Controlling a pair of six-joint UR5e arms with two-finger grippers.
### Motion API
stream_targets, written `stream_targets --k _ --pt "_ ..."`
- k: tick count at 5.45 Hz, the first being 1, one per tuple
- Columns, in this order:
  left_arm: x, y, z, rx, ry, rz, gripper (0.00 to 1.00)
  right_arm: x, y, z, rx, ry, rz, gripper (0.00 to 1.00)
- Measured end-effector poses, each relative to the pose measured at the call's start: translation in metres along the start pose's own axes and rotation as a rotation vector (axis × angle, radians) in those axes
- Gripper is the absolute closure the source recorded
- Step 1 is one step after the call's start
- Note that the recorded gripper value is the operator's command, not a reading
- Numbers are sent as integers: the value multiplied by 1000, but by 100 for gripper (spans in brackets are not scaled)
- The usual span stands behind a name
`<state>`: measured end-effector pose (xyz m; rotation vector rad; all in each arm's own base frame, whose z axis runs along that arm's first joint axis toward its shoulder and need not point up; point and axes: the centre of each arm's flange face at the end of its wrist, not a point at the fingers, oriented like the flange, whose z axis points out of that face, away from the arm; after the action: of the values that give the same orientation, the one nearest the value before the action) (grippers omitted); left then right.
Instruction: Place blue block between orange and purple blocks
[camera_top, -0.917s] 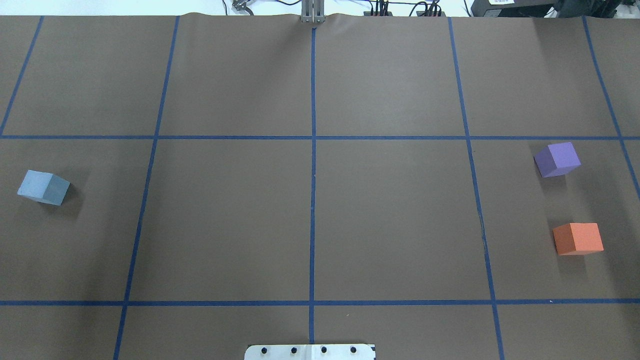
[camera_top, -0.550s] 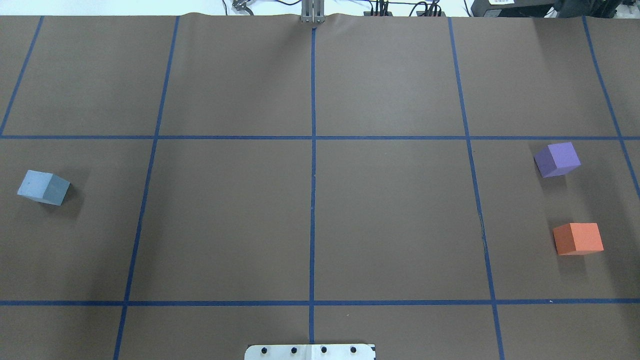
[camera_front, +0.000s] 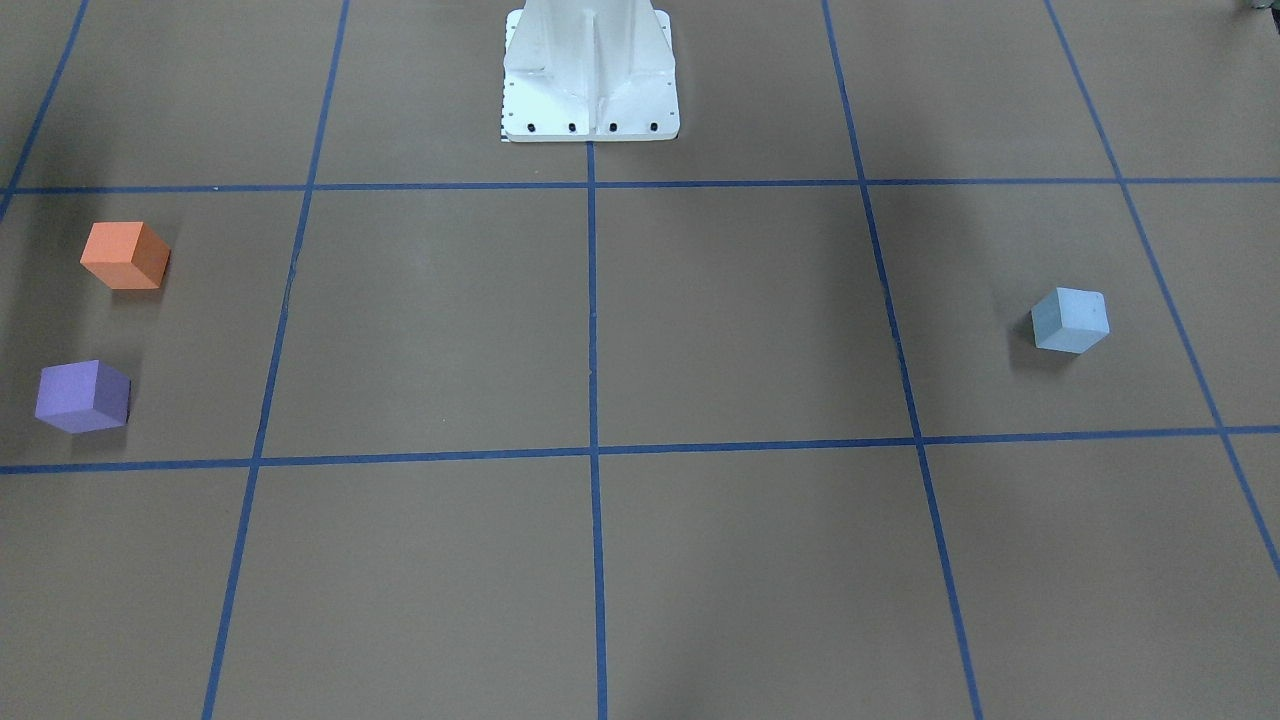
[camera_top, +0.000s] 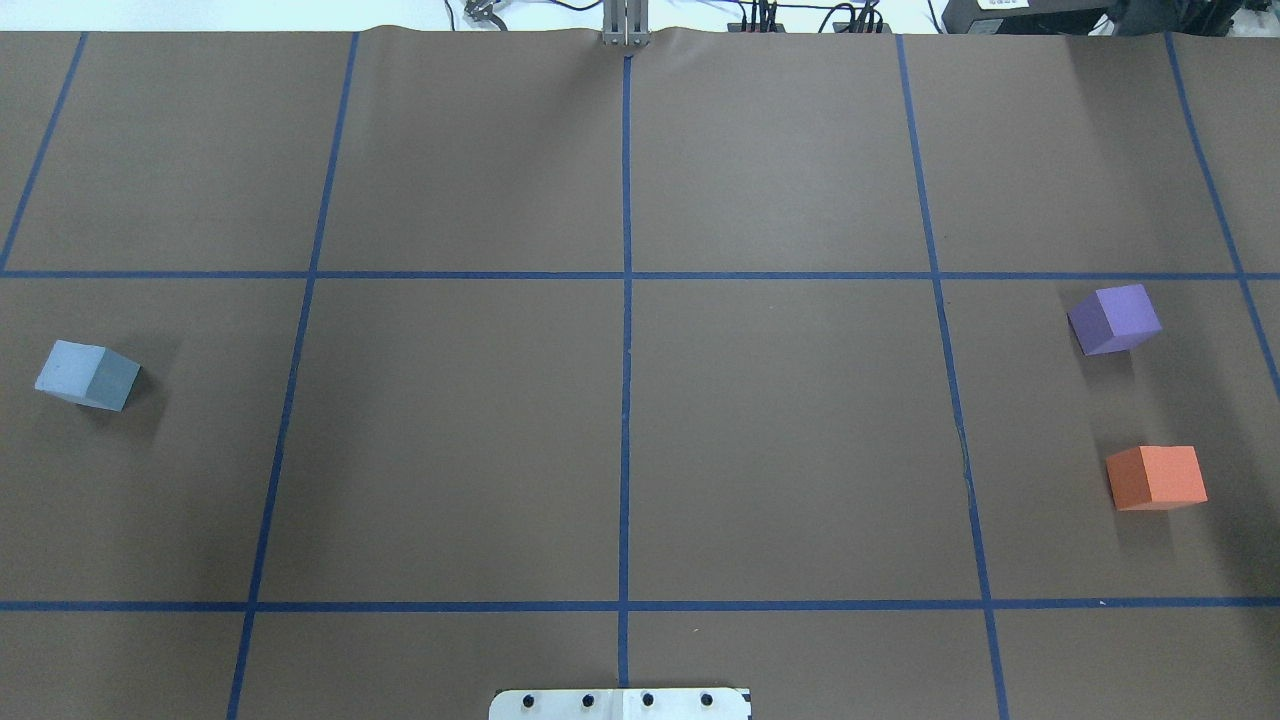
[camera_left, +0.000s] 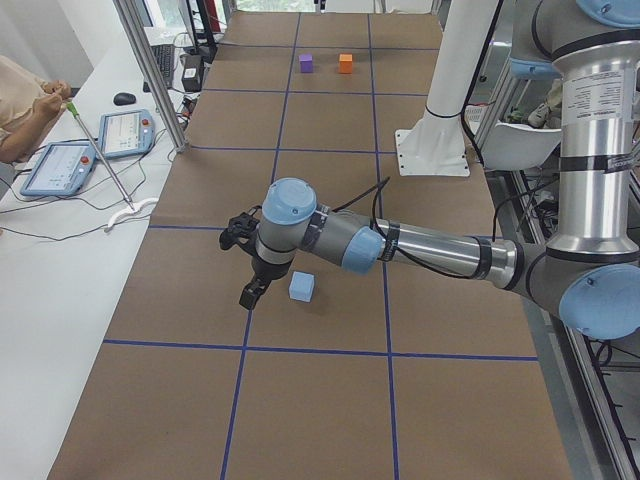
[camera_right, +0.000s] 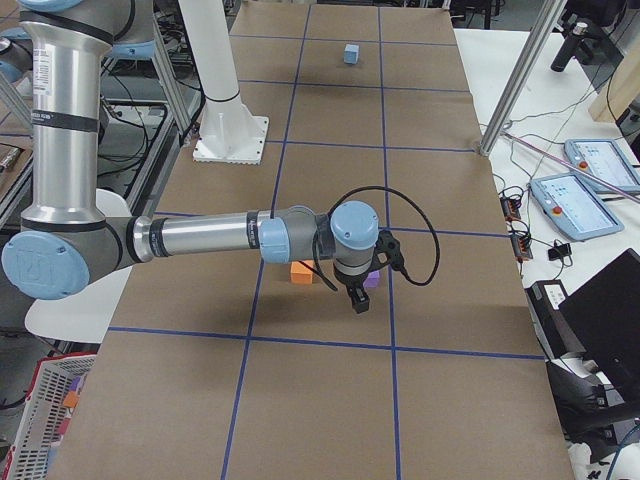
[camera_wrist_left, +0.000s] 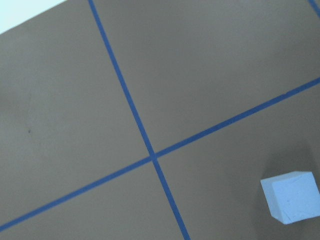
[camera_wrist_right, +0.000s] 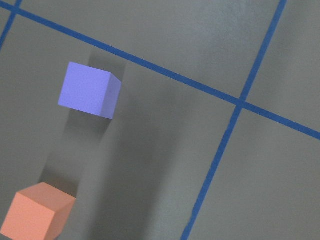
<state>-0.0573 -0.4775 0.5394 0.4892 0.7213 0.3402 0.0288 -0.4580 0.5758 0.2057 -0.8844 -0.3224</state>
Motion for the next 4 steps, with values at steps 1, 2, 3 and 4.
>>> stream_targets --k 1,2,3,4 --pt "9 -5 2 35 44 32 0 -21 -12 3 -4 -6 49 0" --pt "27 -10 18 31 92 16 0 -34 -18 6 -12 10 86 0" --pt "60 -12 54 -34 149 -87 0 -37 -20 7 -17 41 100 0" --pt "90 -6 86 -111 181 -182 0 -38 -21 5 -12 76 94 0"
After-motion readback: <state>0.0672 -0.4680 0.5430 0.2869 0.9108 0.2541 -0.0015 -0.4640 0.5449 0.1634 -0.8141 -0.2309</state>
